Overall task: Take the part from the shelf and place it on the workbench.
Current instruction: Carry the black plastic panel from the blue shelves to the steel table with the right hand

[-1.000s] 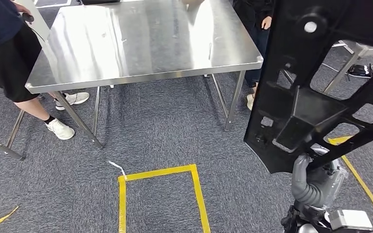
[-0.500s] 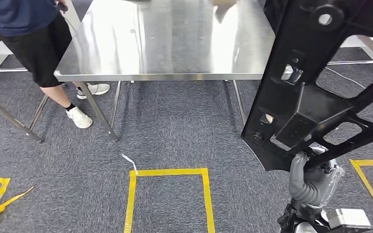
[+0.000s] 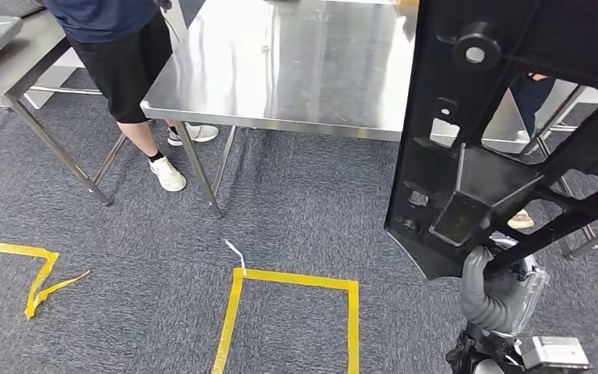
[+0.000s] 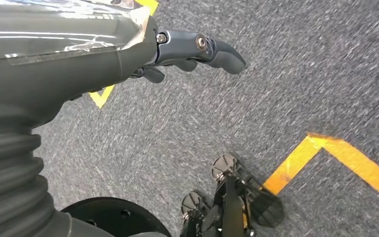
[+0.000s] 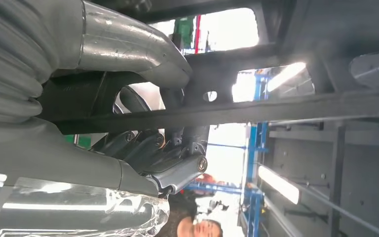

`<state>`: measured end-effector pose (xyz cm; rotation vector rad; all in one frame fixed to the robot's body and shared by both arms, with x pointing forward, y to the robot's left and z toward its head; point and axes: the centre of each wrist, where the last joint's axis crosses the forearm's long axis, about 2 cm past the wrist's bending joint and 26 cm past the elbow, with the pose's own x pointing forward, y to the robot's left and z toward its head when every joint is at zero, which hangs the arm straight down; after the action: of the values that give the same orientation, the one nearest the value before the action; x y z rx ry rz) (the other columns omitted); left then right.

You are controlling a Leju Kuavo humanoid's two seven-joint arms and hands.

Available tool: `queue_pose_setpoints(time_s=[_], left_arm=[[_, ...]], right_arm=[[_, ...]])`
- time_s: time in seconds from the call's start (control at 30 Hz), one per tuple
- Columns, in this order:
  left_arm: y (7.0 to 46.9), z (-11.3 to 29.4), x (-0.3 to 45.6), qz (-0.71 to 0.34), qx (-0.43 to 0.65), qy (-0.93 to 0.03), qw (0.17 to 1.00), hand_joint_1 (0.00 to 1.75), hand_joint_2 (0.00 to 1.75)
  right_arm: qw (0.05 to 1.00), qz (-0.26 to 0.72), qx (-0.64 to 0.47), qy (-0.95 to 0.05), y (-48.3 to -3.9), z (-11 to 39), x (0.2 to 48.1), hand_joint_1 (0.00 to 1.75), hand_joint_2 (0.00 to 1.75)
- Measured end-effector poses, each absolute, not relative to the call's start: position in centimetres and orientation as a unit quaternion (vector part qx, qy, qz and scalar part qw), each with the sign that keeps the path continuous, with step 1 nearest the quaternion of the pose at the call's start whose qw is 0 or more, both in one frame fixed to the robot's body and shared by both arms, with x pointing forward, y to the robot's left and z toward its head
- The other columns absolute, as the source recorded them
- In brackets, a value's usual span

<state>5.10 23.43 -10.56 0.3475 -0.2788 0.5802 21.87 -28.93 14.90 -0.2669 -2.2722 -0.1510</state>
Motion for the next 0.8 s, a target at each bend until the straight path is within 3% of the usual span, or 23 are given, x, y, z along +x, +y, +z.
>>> queue_pose_setpoints(time_s=[0.8], left_arm=[[22.65, -10.49, 5.09, 0.286, 0.161, -0.146, 0.933, 0.0, 1.75]], right_arm=[[0.425, -0.059, -0.108, -0.897, -28.93, 14.37, 21.87, 1.75, 1.75]])
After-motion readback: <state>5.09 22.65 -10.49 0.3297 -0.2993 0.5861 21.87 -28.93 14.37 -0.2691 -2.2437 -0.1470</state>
